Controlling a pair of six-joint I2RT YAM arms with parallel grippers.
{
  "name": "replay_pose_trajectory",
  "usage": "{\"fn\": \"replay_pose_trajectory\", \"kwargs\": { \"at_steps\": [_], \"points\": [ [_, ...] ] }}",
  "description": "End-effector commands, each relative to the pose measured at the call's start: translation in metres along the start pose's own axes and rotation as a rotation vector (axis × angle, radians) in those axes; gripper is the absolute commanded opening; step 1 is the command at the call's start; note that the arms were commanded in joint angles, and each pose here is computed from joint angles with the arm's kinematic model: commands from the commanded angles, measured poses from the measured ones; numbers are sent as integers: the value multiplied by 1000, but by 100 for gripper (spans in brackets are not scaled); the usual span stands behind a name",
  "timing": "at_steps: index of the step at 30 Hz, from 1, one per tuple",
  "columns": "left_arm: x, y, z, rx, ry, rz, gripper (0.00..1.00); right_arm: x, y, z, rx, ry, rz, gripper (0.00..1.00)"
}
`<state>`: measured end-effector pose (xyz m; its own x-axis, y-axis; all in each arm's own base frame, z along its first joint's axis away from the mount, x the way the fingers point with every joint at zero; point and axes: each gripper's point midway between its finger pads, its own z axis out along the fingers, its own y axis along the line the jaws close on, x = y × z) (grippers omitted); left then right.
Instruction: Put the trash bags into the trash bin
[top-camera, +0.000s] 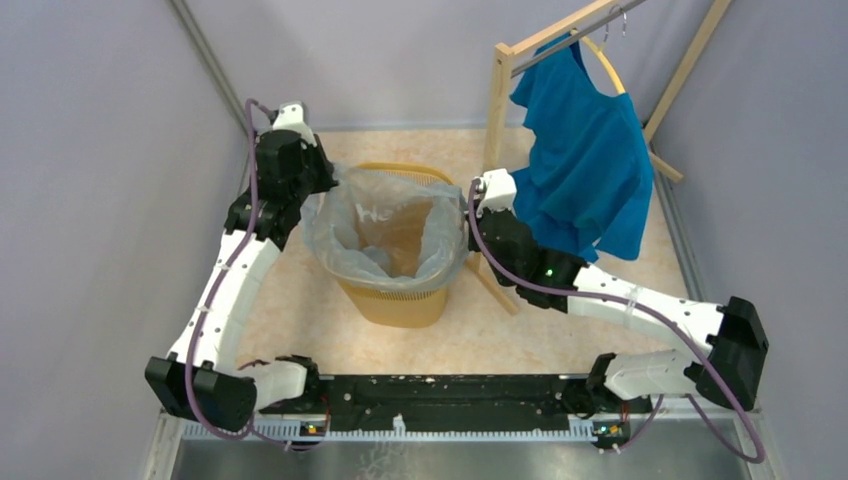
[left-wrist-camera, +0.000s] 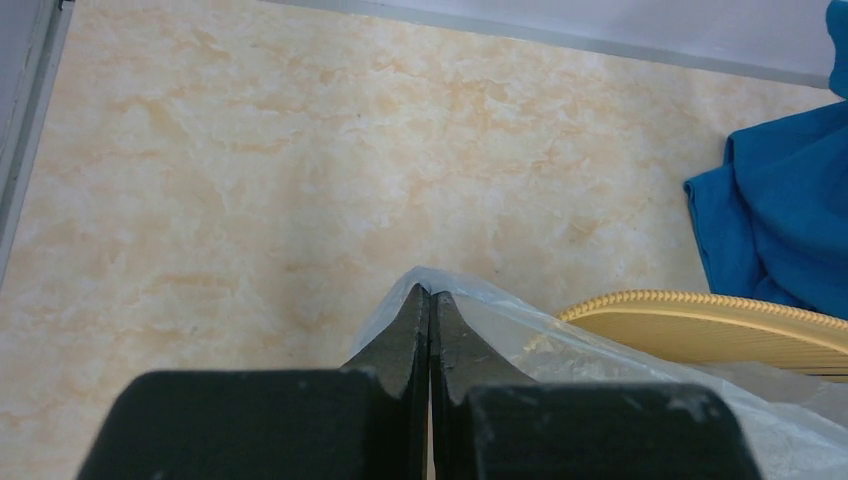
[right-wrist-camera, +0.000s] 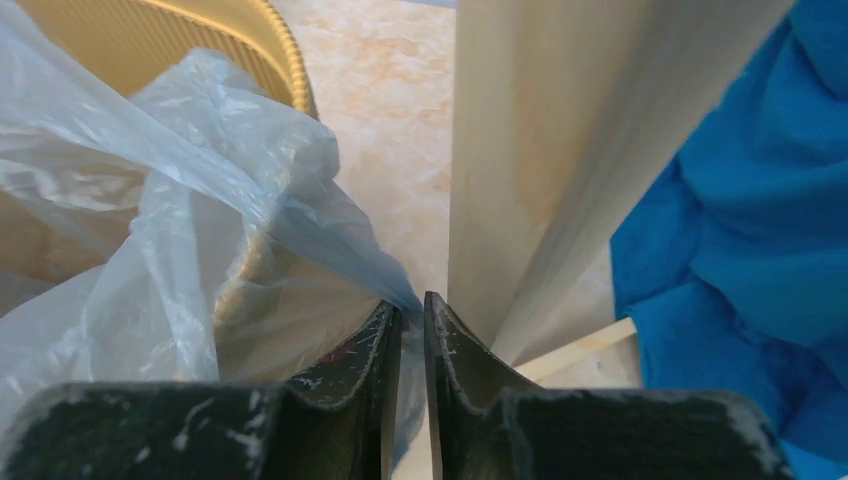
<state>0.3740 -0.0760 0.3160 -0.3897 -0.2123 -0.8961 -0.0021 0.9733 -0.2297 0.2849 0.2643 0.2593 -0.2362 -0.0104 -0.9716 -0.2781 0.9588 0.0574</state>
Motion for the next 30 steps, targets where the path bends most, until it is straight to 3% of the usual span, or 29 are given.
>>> {"fn": "replay_pose_trajectory", "kwargs": {
  "at_steps": [1, 9, 14, 20, 25, 30],
  "points": [
    [-15, 0, -12, 31, -74, -21, 0, -11, -16, 11, 50, -28, -36, 17],
    [5, -7, -16, 89, -32, -50, 0, -11, -35, 36, 37, -61, -46, 36],
    [10, -7, -23, 96, -23, -62, 0, -14, -31, 47, -20, -36, -82, 42],
    [10, -2, -38, 83, -45, -56, 0, -18, -24, 9, -138, 59, -51, 54],
    [7, 0, -50, 81, -62, -51, 3, -49, -35, -35, -170, 71, -29, 60],
    [7, -2, -62, 105, -72, -56, 18, -87, -20, -51, -285, 46, -115, 63]
  ]
}}
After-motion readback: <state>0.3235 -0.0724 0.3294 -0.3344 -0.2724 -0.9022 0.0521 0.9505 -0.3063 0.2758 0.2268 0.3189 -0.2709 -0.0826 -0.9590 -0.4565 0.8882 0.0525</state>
